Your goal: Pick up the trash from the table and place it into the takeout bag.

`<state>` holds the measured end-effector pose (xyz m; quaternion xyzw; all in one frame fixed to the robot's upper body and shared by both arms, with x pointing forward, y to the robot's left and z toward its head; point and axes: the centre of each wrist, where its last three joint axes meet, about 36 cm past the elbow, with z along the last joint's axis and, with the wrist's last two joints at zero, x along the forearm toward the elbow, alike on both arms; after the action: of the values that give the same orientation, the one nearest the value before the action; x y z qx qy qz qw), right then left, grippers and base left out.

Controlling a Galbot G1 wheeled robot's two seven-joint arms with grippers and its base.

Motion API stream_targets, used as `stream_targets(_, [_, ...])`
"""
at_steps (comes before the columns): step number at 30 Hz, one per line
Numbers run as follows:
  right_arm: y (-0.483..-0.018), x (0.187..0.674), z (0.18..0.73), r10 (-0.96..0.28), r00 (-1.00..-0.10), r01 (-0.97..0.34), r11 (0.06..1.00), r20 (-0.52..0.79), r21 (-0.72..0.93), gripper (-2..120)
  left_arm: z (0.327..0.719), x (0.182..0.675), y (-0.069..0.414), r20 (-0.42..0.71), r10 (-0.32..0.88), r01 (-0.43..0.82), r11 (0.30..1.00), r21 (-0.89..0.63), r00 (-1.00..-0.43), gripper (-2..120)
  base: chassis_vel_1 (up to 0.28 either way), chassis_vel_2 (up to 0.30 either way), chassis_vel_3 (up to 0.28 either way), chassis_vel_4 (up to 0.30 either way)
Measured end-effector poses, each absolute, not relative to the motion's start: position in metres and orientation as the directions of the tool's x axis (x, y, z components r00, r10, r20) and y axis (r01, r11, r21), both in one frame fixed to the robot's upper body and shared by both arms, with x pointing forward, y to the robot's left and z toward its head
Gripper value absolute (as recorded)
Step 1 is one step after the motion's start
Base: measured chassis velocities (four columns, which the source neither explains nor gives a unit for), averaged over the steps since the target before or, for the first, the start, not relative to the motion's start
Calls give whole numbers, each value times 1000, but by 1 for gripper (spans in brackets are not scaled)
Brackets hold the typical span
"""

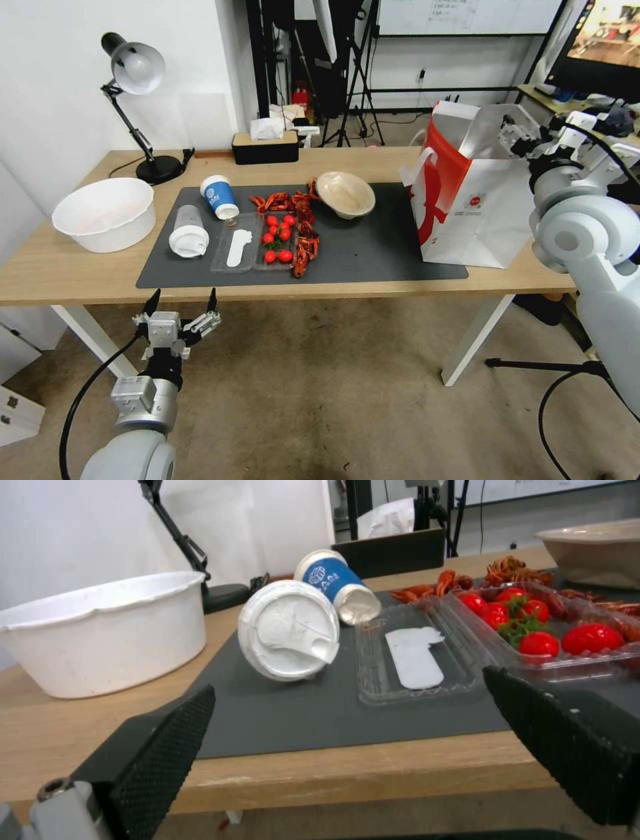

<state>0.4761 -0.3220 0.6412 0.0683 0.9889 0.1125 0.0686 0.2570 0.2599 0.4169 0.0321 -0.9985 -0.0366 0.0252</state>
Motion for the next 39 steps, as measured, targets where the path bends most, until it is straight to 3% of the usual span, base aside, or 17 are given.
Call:
stream_targets(3, [-321, 474, 644, 91, -976, 38, 965, -196, 258, 96, 417, 257, 260, 49, -66, -62, 995, 75, -997, 100, 0, 0, 0, 0])
stream_targets(7, [-308, 452, 650, -137, -916, -245, 936, -378, 254, 100, 416, 258, 261, 50, -67, -63, 995, 76, -997, 100, 0, 0, 0, 0])
stream_targets(14, [-288, 415, 628, -377, -817, -481, 863, -437, 155, 100, 415, 259, 261, 50, -67, -64, 995, 74, -996, 100, 0, 0, 0, 0])
stream_targets(18, [-275, 391, 602, -465, -788, -533, 844, -404, 67, 100, 415, 260, 262, 50, -68, -64, 995, 72, -996, 100, 0, 0, 0, 0])
stream_targets(31, [-252, 342, 539, -512, -811, -504, 857, -283, -108, 100, 414, 260, 262, 52, -68, -64, 995, 72, -996, 100, 0, 0, 0, 0])
stream_targets(39, [-237, 294, 479, -338, -924, -316, 939, -181, -139, 100, 413, 261, 263, 53, -67, -63, 996, 70, -996, 100, 0, 0, 0, 0])
